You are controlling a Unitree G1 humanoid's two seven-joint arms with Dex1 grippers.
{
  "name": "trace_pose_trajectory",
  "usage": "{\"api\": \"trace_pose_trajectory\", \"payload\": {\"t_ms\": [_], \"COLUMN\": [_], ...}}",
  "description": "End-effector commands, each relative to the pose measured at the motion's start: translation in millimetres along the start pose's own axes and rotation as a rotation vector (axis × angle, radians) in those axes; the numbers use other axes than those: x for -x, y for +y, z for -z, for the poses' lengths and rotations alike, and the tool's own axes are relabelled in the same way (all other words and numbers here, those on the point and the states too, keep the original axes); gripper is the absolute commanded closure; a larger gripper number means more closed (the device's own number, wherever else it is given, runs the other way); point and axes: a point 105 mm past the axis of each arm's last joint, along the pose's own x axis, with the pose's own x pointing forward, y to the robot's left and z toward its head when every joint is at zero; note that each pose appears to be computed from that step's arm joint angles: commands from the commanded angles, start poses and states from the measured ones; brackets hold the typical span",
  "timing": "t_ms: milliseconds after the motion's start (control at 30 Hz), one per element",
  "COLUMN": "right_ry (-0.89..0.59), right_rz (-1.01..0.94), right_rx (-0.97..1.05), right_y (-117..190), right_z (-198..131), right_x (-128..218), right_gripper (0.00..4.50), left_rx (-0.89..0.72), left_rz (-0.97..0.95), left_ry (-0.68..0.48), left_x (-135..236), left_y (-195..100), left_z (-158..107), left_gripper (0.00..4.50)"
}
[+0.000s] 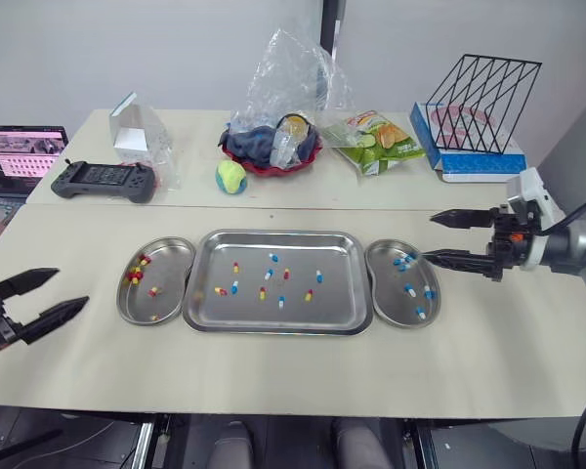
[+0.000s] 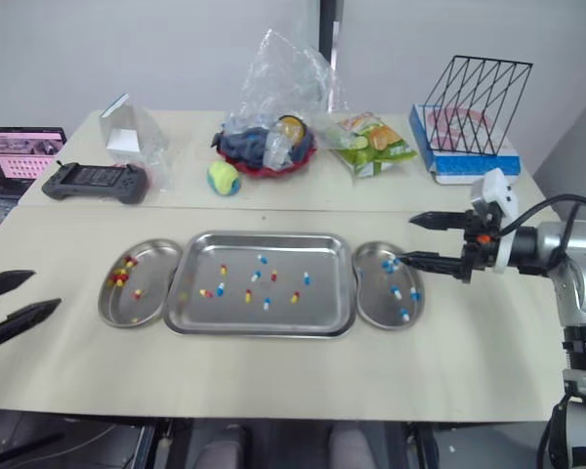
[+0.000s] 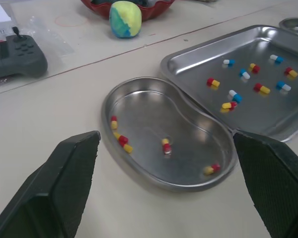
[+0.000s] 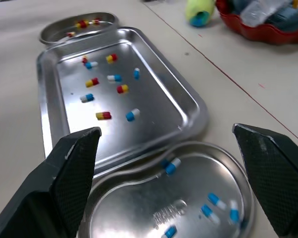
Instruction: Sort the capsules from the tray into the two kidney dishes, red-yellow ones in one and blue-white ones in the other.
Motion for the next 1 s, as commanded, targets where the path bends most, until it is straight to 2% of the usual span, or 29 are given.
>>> {"api": "trace_pose_trajectory", "payload": {"t_ms": [33, 300, 400, 533, 667, 767, 900, 1000], "right_ry": [-0.031, -0.032, -0.031, -0.025, -0.013, -0.007, 0.002, 0.004], "right_rz": [-0.051, -0.073, -0.076, -0.053, -0.026, -0.009, 0.018, 0.082], "right_rx": [0.037, 0.045, 0.046, 0.046, 0.037, 0.022, 0.01, 0.007], "right_y": [4.4, 5.9, 9.4, 18.9, 31.4, 44.8, 56.6, 62.6], "right_z": [-14.1, -17.3, -17.7, -17.6, -14.9, -12.6, -11.4, -10.3], "right_x": [-5.4, -8.0, -4.8, 7.8, 15.3, 21.1, 27.7, 38.1], "right_gripper": [0.02, 0.02, 0.02, 0.02, 0.02, 0.02, 0.02, 0.02], "left_rx": [-0.043, -0.052, -0.102, -0.189, -0.224, -0.326, -0.369, -0.442], "left_rz": [0.005, 0.054, 0.1, 0.246, 0.399, 0.53, 0.621, 0.689], "left_ry": [-0.043, -0.024, -0.012, -0.035, 0.033, 0.074, 0.087, 0.145], "left_x": [3.3, -2.7, -13.8, -47.9, -87.7, -117.6, -136.0, -149.9], "left_y": [-9.3, -16.9, -20.2, -21.1, -25.4, -34.9, -38.7, -38.2], "left_z": [-20.4, -27.9, -33.8, -61.0, -64.7, -67.0, -69.8, -63.0], "left_gripper": [0.0, 0.0, 0.0, 0.0, 0.0, 0.0, 0.0, 0.0]}}
